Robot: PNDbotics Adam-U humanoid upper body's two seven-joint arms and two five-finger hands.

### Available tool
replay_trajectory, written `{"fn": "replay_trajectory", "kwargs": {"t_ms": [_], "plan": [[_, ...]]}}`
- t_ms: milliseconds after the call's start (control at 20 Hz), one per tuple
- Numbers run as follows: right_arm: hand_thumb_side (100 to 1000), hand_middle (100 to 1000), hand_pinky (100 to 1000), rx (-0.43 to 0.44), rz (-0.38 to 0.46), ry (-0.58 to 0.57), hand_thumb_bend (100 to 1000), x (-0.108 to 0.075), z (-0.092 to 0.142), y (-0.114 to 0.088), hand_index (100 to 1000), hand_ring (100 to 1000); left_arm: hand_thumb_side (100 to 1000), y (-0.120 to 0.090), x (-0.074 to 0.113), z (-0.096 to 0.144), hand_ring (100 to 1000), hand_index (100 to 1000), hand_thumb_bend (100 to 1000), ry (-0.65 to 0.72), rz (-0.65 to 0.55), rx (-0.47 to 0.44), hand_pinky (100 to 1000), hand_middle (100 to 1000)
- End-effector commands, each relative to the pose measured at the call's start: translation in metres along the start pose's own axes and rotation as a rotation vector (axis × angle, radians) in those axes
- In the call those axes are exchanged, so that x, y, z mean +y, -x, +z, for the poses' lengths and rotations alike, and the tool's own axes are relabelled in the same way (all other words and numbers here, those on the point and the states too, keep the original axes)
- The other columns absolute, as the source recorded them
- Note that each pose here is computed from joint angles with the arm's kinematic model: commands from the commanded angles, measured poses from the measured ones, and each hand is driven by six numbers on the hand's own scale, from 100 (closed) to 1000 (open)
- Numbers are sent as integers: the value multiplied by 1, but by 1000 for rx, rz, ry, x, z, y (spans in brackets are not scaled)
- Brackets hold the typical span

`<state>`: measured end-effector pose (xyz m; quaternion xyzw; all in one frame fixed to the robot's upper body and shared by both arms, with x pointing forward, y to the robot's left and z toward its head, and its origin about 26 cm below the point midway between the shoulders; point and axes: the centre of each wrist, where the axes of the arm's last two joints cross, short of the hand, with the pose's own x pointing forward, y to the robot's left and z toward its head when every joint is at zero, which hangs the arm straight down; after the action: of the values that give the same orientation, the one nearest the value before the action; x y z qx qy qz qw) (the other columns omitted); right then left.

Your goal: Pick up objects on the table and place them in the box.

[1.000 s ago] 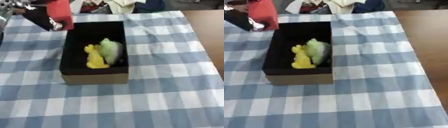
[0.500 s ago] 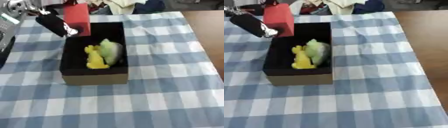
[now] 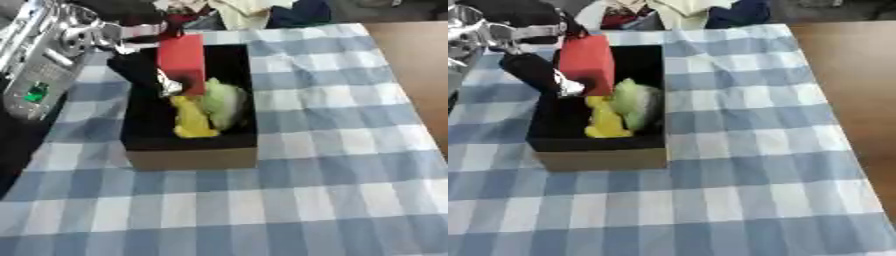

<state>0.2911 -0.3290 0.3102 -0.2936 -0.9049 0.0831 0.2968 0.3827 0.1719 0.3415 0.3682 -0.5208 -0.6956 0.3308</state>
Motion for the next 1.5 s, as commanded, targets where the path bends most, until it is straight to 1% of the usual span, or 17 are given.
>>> {"fn": "replay_trajectory", "kwargs": {"t_ms": [50,200,250,300,350,450,500,650,700,750,1000,1100,1150,1200,1300,1350,1500], "plan": [[964,861,926,-37,3,7,205,-5,-5,-9,849,898,610,1,-1,-4,829,842,100,12,-13,19,886,610],[964,861,926,-37,2,7,205,-4,-5,-9,849,898,632,1,-9,-12,840,853,152,42,-18,32,895,647],[963,861,926,-37,2,7,205,-4,-5,-9,849,898,657,2,-10,-13,866,865,213,48,-21,37,905,735],[963,861,926,-37,1,8,205,-5,-5,-9,849,898,668,2,-11,-14,875,871,234,52,-26,42,907,753],[963,861,926,-36,1,8,204,-5,-5,-8,849,898,695,3,-12,-15,900,896,322,54,-30,48,924,795],[963,861,926,-35,2,8,204,-5,-5,-8,849,898,709,4,-12,-14,924,913,410,53,-41,64,945,822],[962,861,926,-34,2,9,204,-5,-5,-8,849,898,710,5,-12,-14,926,914,422,51,-47,71,948,824],[961,861,926,-34,2,10,202,-5,-5,-8,848,898,735,7,-11,-13,956,940,576,42,-67,95,978,856],[962,861,926,-34,2,10,202,-5,-5,-8,848,898,741,7,-11,-12,958,942,595,39,-73,102,979,859],[961,861,926,-33,1,10,201,-5,-5,-8,848,898,778,7,-10,-12,967,948,680,36,-80,110,982,870],[960,860,925,-32,1,13,200,-5,-5,-8,847,898,819,6,2,0,974,949,701,-29,-102,156,979,878],[959,860,925,-32,1,14,200,-5,-5,-8,847,898,836,4,9,8,971,944,681,-78,-102,168,972,872],[960,860,925,-32,2,14,200,-5,-5,-8,847,898,873,3,13,12,969,942,637,-105,-100,172,968,868],[959,860,925,-32,2,15,199,-5,-5,-8,847,898,854,2,16,16,965,938,631,-139,-93,172,961,862],[959,861,925,-32,2,17,198,-5,-5,-8,848,898,858,0,23,26,957,932,538,-223,-73,166,946,855],[958,861,926,-32,2,17,198,-6,-5,-8,848,898,860,-1,25,31,946,923,454,-270,-60,161,925,842],[955,861,926,-33,3,19,199,-6,-5,-8,849,898,958,-6,34,52,924,899,305,-480,-9,165,890,813]]}}
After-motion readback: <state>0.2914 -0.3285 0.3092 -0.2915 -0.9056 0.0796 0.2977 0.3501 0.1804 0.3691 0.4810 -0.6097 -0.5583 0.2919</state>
